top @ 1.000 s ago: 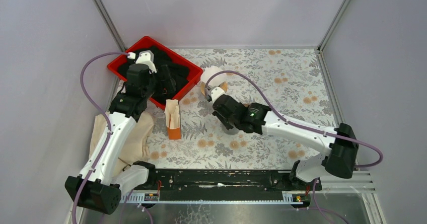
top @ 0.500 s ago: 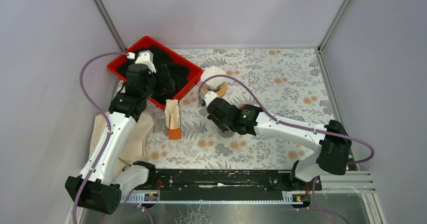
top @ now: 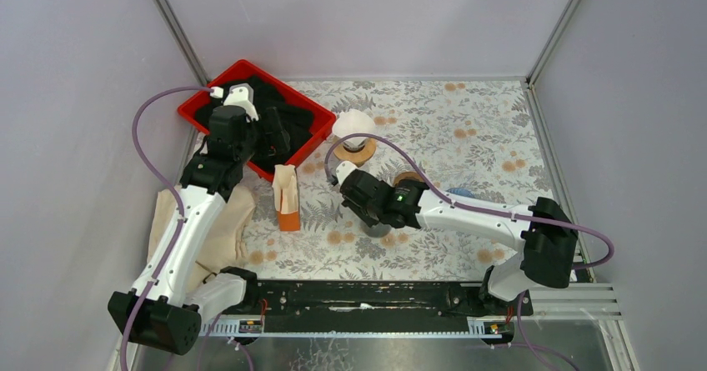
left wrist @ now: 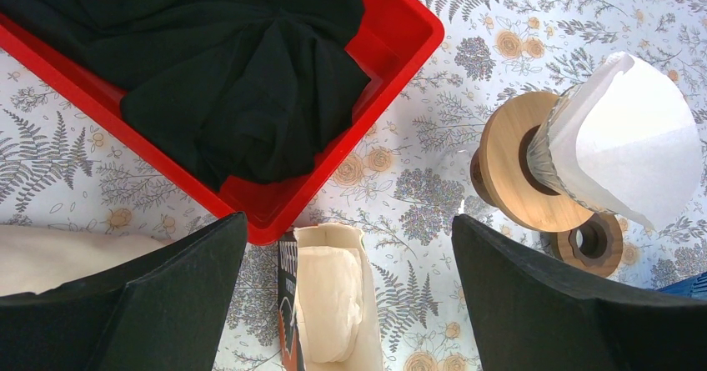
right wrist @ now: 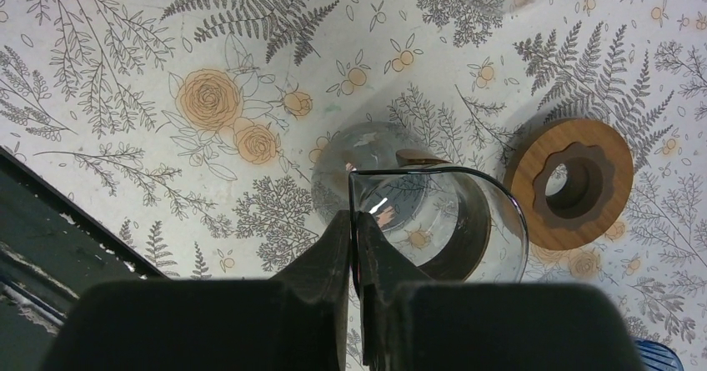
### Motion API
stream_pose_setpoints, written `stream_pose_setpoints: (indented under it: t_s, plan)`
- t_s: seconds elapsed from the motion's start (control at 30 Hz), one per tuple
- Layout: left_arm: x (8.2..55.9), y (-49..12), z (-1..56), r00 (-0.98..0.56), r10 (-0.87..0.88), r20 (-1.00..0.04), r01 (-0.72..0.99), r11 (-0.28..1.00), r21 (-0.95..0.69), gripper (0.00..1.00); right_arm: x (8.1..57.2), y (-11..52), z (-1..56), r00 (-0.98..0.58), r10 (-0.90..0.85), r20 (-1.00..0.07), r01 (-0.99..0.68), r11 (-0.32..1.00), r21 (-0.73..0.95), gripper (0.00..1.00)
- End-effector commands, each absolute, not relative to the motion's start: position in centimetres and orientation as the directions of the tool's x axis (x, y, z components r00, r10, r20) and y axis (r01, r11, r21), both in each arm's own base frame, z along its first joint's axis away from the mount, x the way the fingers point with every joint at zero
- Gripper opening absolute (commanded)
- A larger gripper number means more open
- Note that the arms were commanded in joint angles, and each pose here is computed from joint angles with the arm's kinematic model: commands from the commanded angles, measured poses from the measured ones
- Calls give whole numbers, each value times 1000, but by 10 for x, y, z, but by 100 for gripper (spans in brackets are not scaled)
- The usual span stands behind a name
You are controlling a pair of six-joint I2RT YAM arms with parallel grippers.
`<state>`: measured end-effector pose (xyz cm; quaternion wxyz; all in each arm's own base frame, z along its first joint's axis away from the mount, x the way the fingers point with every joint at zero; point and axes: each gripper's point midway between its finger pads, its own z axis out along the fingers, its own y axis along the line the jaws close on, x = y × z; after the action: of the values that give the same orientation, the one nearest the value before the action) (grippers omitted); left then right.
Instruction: Place the coffee filter in the dripper
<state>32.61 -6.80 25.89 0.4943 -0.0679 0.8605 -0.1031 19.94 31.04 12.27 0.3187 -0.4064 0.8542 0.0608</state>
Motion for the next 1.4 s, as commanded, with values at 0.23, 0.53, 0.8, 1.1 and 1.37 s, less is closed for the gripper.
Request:
stream_pose_setpoints:
  t_s: [0.23,0.53,0.8,1.1,1.37]
  plan:
    - [336,-66,266,-459,-236,-857,-19,966,-257,100,190,320,127,-446,-657,-608,-762,634,-127,21]
    - [335,-65,267,-458,-236,-857,-19,967,-256,100,188,324,150,-437,-646,-626,-764,634,-120,43]
    - [335,-68,266,-462,-234,-855,-6,965,-261,100,193,323,203,-408,-592,-695,-749,652,-116,60]
    - [333,-72,269,-466,-232,-854,22,962,-273,100,231,285,216,-513,-501,-697,-623,776,-100,65]
    - [322,-87,261,-510,-232,-828,84,945,-316,100,268,228,201,-643,-376,-667,-457,888,-60,67]
